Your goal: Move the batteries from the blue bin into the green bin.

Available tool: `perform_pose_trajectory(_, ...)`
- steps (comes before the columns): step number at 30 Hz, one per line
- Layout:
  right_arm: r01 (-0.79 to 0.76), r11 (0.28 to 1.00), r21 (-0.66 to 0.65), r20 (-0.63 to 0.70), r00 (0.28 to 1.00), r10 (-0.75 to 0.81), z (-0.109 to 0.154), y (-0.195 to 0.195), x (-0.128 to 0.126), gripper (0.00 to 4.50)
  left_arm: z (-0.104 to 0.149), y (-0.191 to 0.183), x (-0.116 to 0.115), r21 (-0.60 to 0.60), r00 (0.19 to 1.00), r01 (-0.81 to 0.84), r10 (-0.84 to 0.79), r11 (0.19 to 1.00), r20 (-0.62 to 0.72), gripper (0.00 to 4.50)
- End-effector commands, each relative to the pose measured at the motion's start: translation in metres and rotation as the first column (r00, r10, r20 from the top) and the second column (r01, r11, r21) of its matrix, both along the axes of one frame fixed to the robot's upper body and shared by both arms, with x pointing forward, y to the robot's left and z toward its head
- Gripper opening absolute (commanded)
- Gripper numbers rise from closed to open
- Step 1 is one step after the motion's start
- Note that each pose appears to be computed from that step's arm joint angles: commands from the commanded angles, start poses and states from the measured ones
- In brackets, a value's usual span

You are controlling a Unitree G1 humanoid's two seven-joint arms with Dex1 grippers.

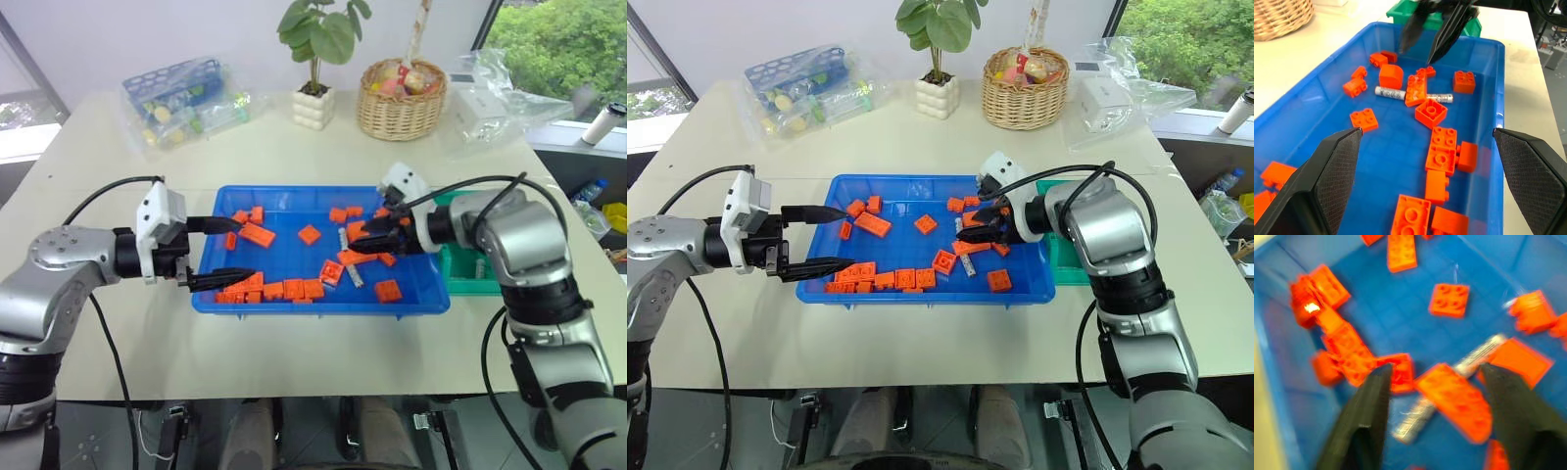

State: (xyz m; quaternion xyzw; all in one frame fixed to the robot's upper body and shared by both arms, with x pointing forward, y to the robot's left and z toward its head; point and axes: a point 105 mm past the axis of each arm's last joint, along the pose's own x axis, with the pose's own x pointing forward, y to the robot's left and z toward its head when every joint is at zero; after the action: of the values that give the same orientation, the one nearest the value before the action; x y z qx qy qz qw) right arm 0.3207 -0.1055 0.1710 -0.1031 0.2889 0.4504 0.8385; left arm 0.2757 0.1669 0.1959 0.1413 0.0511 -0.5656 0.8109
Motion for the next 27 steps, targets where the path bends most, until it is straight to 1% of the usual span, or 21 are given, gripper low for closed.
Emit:
perform_pose_trajectory(1,0.017,1.0,0.022,-0.023,1.0,-0.016,0.002,0.005,-0.018,1.01,0.009,-0.003,-0.001,0.006,0.999,0.016,-0.016,1.0,0.046,4.5)
perform_pose_trajectory(3,0.009,0.999,0.032,-0.061,0.998,-0.007,-0.002,0.009,-0.026,0.04,0.009,-0.004,0.001,0.004,0.999,0.023,-0.023,1.0,0.047,4.5)
perform_pose_trajectory(5,0.024,0.999,0.035,-0.072,0.997,-0.022,-0.005,0.009,-0.026,0.04,0.01,-0.005,0.002,0.004,0.999,0.028,-0.028,1.0,0.047,4.5)
perform_pose_trajectory(8,0.081,0.997,0.005,-0.082,0.993,-0.08,-0.015,0.007,-0.021,0.04,0.01,-0.008,0.003,0.006,0.998,0.047,-0.047,0.999,0.047,4.5)
perform_pose_trajectory(11,0.105,0.994,0.0,-0.079,0.991,-0.105,-0.019,0.008,-0.015,0.04,0.011,-0.01,0.004,0.006,0.997,0.057,-0.057,0.998,0.048,4.5)
perform_pose_trajectory(13,0.104,0.994,-0.02,-0.081,0.991,-0.106,-0.027,0.011,-0.014,0.56,0.011,-0.011,0.005,0.007,0.997,0.061,-0.062,0.998,0.05,4.5)
perform_pose_trajectory(14,0.102,0.994,-0.033,-0.08,0.991,-0.105,-0.031,0.012,-0.014,0.94,0.012,-0.012,0.006,0.007,0.997,0.063,-0.063,0.998,0.051,4.5)
perform_pose_trajectory(17,0.107,0.993,-0.058,-0.089,0.99,-0.112,-0.039,0.01,-0.014,2.38,0.013,-0.012,0.006,0.007,0.996,0.064,-0.064,0.998,0.054,4.5)
perform_pose_trajectory(23,0.096,0.994,-0.06,-0.113,0.988,-0.103,-0.046,0.014,-0.016,2.38,0.012,-0.01,0.005,0.009,0.997,0.058,-0.059,0.998,0.054,4.5)
perform_pose_trajectory(27,0.103,0.992,-0.078,-0.128,0.985,-0.113,-0.056,0.012,-0.013,2.38,0.011,-0.01,0.003,0.009,0.997,0.059,-0.059,0.998,0.049,4.5)
